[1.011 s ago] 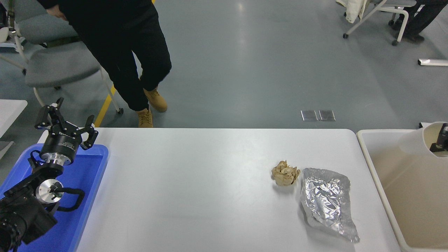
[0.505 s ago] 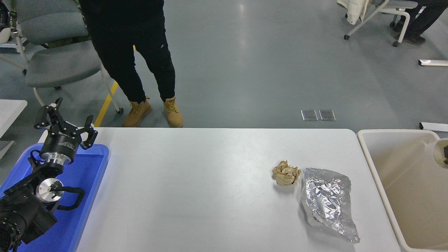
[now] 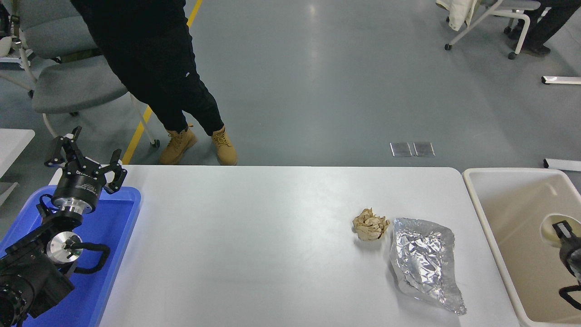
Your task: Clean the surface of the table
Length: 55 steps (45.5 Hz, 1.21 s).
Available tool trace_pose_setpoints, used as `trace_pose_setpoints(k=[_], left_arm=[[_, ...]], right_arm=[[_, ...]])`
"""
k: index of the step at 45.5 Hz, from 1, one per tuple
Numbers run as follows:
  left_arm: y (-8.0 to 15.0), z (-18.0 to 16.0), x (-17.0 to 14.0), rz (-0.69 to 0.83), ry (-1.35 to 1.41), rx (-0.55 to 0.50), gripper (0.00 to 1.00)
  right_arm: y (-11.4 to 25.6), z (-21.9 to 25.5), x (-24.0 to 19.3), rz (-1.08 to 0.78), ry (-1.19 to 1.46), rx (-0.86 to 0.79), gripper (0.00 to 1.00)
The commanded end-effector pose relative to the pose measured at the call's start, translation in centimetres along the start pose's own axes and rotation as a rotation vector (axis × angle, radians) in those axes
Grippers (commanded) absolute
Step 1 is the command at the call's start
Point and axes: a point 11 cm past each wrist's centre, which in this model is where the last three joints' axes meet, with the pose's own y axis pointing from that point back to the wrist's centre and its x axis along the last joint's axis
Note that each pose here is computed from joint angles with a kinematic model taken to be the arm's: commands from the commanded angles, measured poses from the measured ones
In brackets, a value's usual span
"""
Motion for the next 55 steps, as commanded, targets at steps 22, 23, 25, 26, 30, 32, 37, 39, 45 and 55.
trace_pose_setpoints(k=[22, 23, 25, 26, 30, 32, 37, 39, 45, 55], left_arm=[[0.0, 0.0, 0.0, 0.002, -0.001, 0.000, 1.00], [0.0, 0.0, 0.0, 0.002, -0.001, 0.000, 1.00], [0.0, 0.0, 0.0, -0.001, 0.001, 0.000, 1.00], [0.0, 0.0, 0.0, 0.002, -0.001, 0.000, 1.00], [0.0, 0.0, 0.0, -0.001, 0.000, -0.001, 1.00], [0.0, 0.0, 0.0, 0.000, 0.000, 0.000, 1.00], [0.0, 0.0, 0.0, 0.000, 0.000, 0.000, 1.00], [0.0, 0.0, 0.0, 0.000, 0.000, 0.000, 1.00], [0.0, 0.0, 0.0, 0.002, -0.001, 0.000, 1.00], [0.0, 0.0, 0.0, -0.001, 0.001, 0.000, 1.00]], right_arm=[[0.4, -0.9, -4.0, 0.029, -0.026, -0.004, 0.43], [0.4, -1.0, -4.0, 0.029, -0.028, -0.001, 0.73], [0.4, -1.5, -3.8, 0.031, -0.032, 0.005, 1.00], [0.3, -1.7, -3.6, 0.034, -0.036, 0.008, 1.00], [0.3, -1.7, -3.3, 0.041, -0.035, 0.005, 1.00], [0.2, -1.6, -3.2, 0.045, -0.033, 0.005, 1.00], [0.2, -1.7, -2.9, 0.046, -0.035, 0.008, 1.00], [0.2, -1.6, -2.6, 0.048, -0.037, 0.008, 1.00], [0.1, -1.8, -2.0, 0.043, -0.059, 0.016, 1.00], [0.2, -1.3, 1.1, 0.014, -0.139, 0.037, 1.00]])
